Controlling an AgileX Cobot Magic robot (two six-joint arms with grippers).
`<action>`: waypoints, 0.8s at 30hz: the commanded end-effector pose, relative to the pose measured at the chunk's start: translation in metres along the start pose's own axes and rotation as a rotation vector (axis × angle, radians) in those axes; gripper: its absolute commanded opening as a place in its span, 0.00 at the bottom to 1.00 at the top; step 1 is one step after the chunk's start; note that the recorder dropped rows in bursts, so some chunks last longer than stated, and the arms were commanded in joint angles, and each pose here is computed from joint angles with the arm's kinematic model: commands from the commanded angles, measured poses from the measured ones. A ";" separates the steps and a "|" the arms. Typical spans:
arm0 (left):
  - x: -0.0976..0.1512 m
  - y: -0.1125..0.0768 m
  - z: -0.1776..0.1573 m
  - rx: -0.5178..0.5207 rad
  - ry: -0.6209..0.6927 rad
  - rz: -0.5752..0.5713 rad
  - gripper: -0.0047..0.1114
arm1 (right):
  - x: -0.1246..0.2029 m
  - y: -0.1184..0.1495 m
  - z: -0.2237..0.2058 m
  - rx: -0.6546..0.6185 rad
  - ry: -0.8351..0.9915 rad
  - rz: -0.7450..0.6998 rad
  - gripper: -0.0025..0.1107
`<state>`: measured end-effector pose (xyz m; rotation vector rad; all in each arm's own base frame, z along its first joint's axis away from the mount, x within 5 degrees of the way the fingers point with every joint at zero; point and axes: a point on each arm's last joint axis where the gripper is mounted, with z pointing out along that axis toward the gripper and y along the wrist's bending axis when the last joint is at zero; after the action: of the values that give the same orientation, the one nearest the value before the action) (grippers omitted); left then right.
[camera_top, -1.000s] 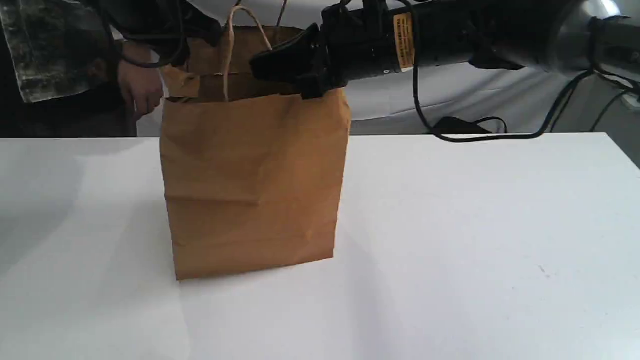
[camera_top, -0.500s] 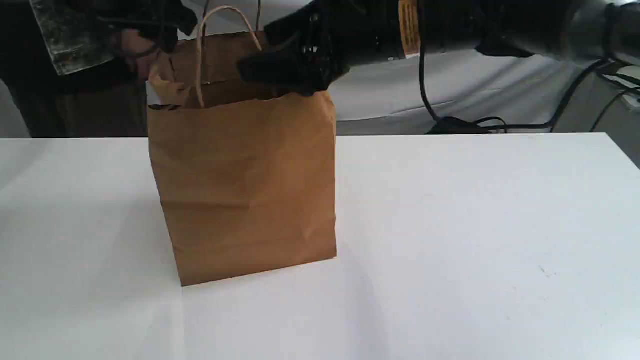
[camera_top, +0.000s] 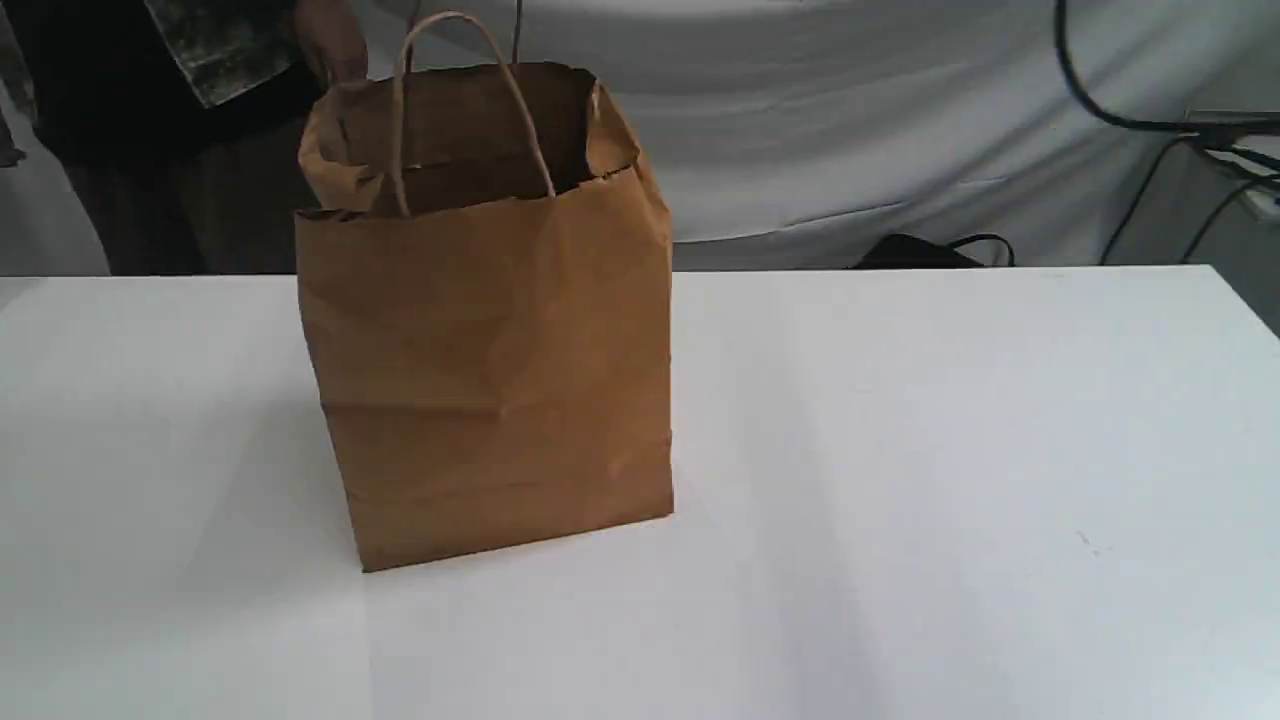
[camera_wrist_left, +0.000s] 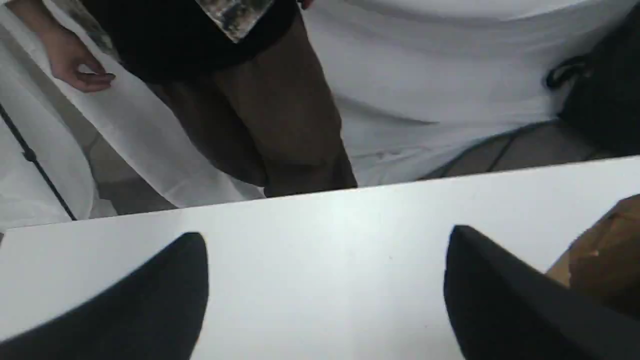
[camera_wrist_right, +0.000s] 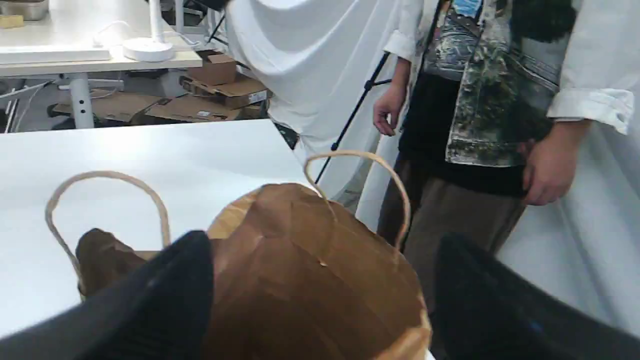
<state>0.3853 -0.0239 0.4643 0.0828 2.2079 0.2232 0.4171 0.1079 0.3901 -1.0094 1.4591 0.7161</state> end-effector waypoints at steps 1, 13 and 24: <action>0.003 0.018 -0.031 -0.018 -0.097 -0.060 0.62 | -0.003 -0.012 -0.030 0.038 -0.008 0.023 0.45; 0.037 0.031 -0.085 -0.020 -0.394 -0.069 0.62 | -0.061 -0.048 -0.150 0.731 0.026 -0.370 0.02; 0.036 0.029 -0.086 0.017 -0.420 -0.111 0.62 | -0.077 -0.034 -0.252 1.866 0.529 -0.467 0.02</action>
<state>0.2946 0.0000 0.4927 0.0371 1.7933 0.1576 0.3372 -0.1003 0.5139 -0.0488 1.3879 -1.1638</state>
